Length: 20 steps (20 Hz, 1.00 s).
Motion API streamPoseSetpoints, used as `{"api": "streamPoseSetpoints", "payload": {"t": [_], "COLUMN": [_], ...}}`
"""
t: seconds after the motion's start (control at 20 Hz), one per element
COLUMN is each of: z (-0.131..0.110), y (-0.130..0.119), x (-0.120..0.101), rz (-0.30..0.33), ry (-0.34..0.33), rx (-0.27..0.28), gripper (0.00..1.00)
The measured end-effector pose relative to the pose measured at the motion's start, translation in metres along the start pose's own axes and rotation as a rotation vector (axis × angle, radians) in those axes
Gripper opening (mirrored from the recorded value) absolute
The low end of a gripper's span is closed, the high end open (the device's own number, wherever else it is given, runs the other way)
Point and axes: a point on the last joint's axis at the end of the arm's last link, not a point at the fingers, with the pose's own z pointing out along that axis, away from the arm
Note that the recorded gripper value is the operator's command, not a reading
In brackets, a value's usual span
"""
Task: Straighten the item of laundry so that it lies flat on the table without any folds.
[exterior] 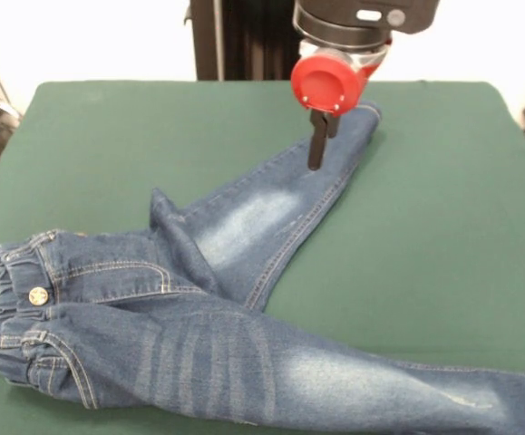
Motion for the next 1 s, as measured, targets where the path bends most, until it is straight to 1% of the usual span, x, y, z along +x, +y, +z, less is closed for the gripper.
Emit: {"api": "streamPoseSetpoints", "payload": {"t": [0.35,0.7,1.0], "z": [0.009,0.016,0.02], "y": [-0.017,-0.031,-0.038], "x": [0.001,-0.006,-0.012], "rz": [0.006,0.023,0.046], "ry": [-0.008,-0.014,-0.01], "rx": [0.024,0.054,0.072], "gripper": [1.0,1.0,1.0]}}
